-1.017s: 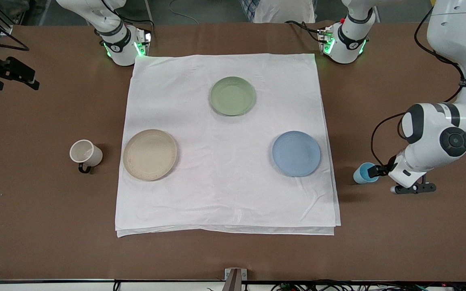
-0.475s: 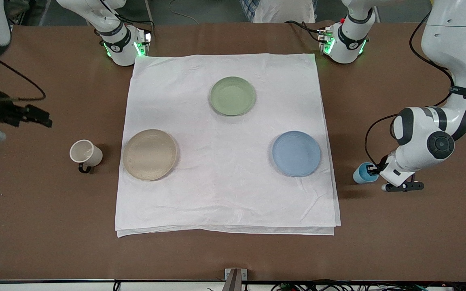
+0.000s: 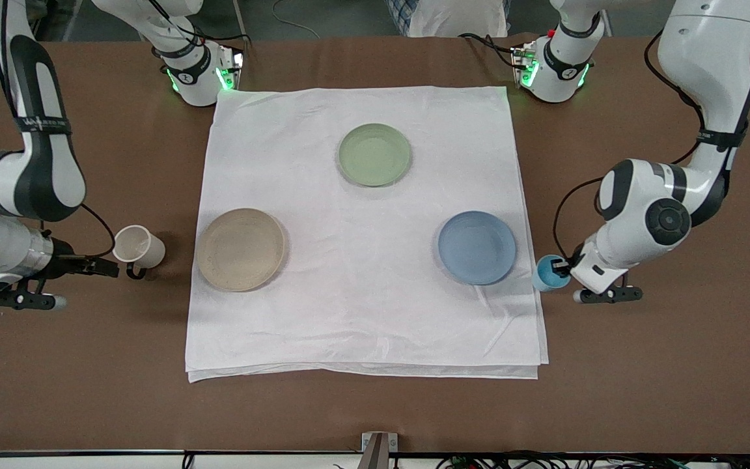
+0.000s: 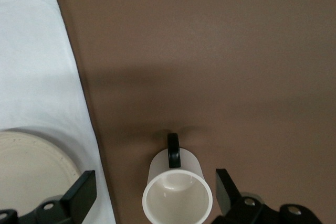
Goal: Place blue cup in blue plate and white mug in gray plate
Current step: 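Carry the cup onto the blue plate while the right gripper reaches the mug, then release the cup on the blue plate while the right gripper grasps the mug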
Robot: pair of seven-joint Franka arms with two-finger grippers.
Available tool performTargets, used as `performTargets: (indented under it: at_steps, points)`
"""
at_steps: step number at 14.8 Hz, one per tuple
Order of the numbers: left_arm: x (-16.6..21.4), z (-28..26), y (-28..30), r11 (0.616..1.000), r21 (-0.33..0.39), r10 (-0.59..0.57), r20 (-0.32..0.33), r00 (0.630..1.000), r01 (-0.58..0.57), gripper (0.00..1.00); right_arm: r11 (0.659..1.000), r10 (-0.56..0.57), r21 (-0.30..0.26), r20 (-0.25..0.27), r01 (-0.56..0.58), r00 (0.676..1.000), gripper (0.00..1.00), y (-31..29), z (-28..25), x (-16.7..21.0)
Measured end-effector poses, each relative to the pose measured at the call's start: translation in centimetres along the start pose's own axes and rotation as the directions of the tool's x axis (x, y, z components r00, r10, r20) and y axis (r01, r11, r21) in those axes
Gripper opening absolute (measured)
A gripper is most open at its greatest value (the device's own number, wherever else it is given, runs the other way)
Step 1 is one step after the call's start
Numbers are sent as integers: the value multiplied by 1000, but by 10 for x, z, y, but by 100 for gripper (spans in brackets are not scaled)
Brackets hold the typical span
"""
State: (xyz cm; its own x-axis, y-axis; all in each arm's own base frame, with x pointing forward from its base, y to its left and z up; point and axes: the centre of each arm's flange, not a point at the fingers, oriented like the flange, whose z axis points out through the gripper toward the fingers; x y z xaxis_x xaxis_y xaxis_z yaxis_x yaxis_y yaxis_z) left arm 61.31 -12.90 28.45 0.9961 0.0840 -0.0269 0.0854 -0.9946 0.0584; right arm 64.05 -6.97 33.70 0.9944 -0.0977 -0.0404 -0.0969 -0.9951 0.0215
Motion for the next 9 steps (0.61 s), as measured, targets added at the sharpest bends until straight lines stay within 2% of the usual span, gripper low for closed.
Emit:
performTargets:
  at_steps: [3,7,9]
  points:
    - [-28,0,68,999,-14,-48,21,999,48,3,1000,6,-1,-21,-6,1000,100,3,63,-24]
    - [-55,28,112,995,7,-101,70,992,101,3,1000,8,-1,31,-8,999,93,4,99,-45]
    - [-59,41,111,994,17,-113,92,989,112,4,1000,10,-1,45,-10,999,75,5,106,-48]
